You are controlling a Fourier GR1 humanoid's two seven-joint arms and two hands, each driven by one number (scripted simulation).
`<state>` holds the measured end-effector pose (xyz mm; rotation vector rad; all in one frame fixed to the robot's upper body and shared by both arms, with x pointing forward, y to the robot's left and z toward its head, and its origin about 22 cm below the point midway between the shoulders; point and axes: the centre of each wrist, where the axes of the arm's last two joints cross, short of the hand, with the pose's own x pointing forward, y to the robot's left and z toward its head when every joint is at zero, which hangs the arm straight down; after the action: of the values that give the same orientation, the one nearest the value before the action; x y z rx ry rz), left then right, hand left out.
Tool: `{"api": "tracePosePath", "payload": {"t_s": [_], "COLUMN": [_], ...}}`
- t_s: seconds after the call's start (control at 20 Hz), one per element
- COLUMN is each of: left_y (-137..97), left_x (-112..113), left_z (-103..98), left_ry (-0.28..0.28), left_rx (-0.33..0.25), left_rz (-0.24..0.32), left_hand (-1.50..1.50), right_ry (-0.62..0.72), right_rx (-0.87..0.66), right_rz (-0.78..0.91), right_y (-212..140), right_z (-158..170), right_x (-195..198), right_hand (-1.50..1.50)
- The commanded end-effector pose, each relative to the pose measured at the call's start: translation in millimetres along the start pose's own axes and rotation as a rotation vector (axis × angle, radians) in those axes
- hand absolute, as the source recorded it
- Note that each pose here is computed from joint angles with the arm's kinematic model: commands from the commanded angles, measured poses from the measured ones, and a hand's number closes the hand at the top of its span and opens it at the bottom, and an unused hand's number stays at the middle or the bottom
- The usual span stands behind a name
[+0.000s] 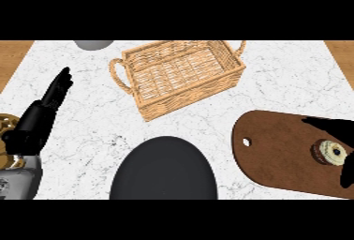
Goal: Pick the cupcake from the cutting board and place it in the basket
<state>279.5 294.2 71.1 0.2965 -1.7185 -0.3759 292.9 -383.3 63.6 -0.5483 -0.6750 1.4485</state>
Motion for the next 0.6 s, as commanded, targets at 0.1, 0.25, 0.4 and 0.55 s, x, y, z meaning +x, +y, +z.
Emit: {"api": "tracePosePath", "payload": {"t_s": [0.1,0.25,0.4,0.55], "left_y": [10,12,-7,-8], "left_x": [13,-4,-7,0], "left_z": [-7,-15,4,-17], "left_ry": [-0.008,-0.004,-0.006,0.003], "left_rx": [0.006,0.010,-0.010,0.003], "left_rz": [-0.014,0.000,-0.003,-0.013], "left_hand": [0.00,0.00,0.00,0.00], "right_ry": [-0.010,0.001,-0.031,-0.027], "right_rx": [0.018,0.016,0.009,0.005], "right_rz": [-0.012,-0.034,-0.070,0.000], "right_y": [1,4,27,23], "right_z": [-16,-17,-21,-13], "right_x": [-11,5,-3,-5], "right_hand": [-1.50,1.50,1.50,1.50]}}
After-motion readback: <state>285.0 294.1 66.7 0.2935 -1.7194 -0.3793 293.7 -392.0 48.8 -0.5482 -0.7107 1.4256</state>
